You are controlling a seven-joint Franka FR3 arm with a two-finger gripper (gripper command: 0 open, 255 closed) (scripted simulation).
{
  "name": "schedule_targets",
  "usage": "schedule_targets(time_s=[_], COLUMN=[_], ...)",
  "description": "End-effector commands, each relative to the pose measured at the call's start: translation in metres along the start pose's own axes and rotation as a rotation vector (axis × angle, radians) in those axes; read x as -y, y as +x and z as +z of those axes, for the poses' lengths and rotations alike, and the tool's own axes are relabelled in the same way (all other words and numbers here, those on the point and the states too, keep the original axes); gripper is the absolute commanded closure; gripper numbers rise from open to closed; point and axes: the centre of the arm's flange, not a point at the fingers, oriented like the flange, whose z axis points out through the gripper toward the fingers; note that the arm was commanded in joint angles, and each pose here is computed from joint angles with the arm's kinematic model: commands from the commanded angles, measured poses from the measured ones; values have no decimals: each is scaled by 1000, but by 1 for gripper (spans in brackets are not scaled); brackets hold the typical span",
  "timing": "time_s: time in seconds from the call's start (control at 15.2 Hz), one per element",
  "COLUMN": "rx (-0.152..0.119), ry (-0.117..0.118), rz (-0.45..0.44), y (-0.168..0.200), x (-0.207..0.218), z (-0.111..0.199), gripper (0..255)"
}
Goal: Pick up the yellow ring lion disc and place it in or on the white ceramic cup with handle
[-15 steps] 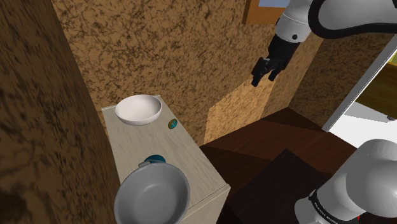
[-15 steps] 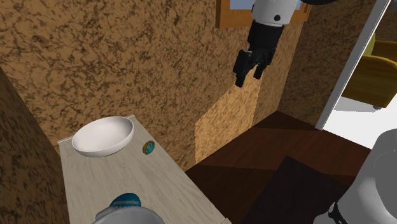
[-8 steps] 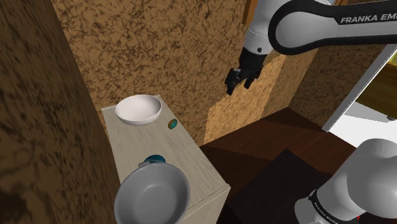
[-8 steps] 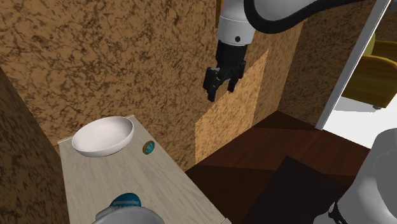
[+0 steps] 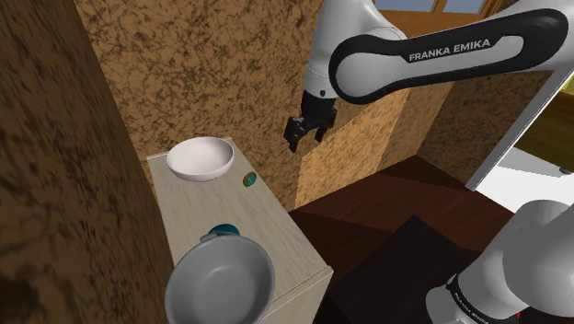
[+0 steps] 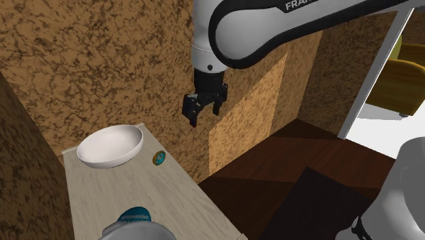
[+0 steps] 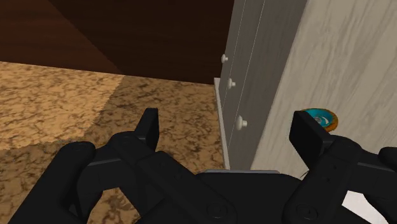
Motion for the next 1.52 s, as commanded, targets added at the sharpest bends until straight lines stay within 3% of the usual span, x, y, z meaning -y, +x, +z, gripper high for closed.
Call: schedule_targets(time_s=[0.0,0.73,1.25,1.45], rx=[6,35,36,36], ry=[4,21,21,21], rz=[-11,-70,-72,-72], y=[11,71,71,71], x=[20,126,130,130], z=[14,92,135,135], gripper=[0,0,0,0])
